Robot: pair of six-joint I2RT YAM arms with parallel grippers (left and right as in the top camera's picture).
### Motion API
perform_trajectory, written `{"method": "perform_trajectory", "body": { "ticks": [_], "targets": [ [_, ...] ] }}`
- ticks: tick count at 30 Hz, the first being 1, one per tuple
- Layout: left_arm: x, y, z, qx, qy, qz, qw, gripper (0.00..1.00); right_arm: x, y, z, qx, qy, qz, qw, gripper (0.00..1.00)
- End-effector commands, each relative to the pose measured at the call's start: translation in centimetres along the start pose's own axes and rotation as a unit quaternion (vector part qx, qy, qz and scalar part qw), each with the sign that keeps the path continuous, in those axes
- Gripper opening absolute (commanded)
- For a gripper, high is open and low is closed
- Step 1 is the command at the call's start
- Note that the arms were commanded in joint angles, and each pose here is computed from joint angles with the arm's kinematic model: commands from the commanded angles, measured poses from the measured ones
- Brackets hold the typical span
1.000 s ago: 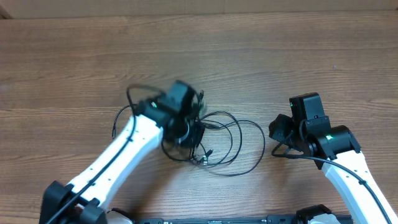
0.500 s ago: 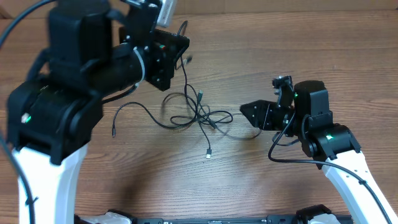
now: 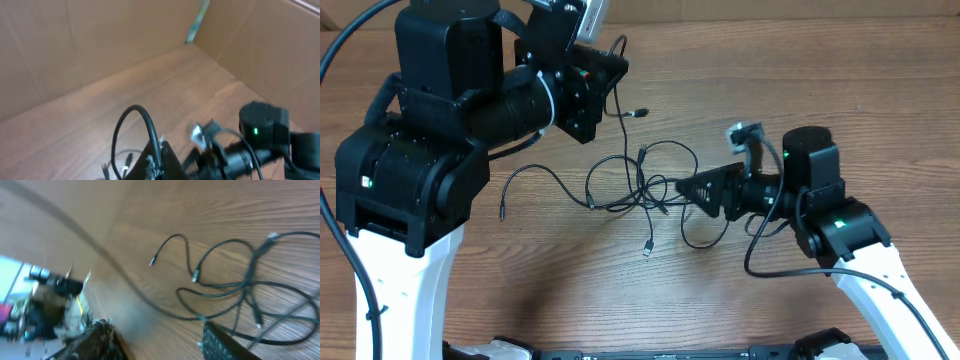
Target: Untangle cables
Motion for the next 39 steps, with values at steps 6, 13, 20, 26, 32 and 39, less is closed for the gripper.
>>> {"method": "perform_trajectory", "body": {
  "ticks": [6,13,20,26,32,39],
  "targets": [
    [-3.7,1.7,-2.9,0.070,-0.058,-0.087,0.992,0.04,-0.5,-1.3,2.0,0.013,0.105,-0.016,0.994,0.61],
    [-6.4,4.4,-4.7,0.089,-0.072,-0.154,0.981,0.04,-1.9,-2.0,3.7,-0.012,0.151,-0.049,0.987,0.62],
    [-8.0,6.2,-7.0,0.152,-0.082,-0.194,0.966,0.04,-1.8,-4.7,3.5,-0.026,0.160,-0.037,0.986,0.57],
    [-8.6,6.4,-7.1,0.151,-0.084,-0.207,0.963,0.04,-0.8,-6.8,3.0,-0.033,0.157,-0.011,0.987,0.37],
    [-6.8,4.8,-2.8,0.021,-0.059,-0.165,0.984,0.04,0.2,-7.1,2.8,-0.025,0.148,0.007,0.989,0.32],
    [-3.0,8.1,8.7,-0.368,0.016,-0.094,0.925,0.04,0.8,-5.4,-4.7,0.175,0.057,0.010,0.983,0.26]
  ]
}}
Point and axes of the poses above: each gripper's point midway between its finger pads, its own y axis back along the fingers, its own z axis along the line the jaws close on, x = y × z, the point moved 2 cm from there along y, back along the fingers, and after that the axes turned 4 degrees about -y, right-handed, at the moved point
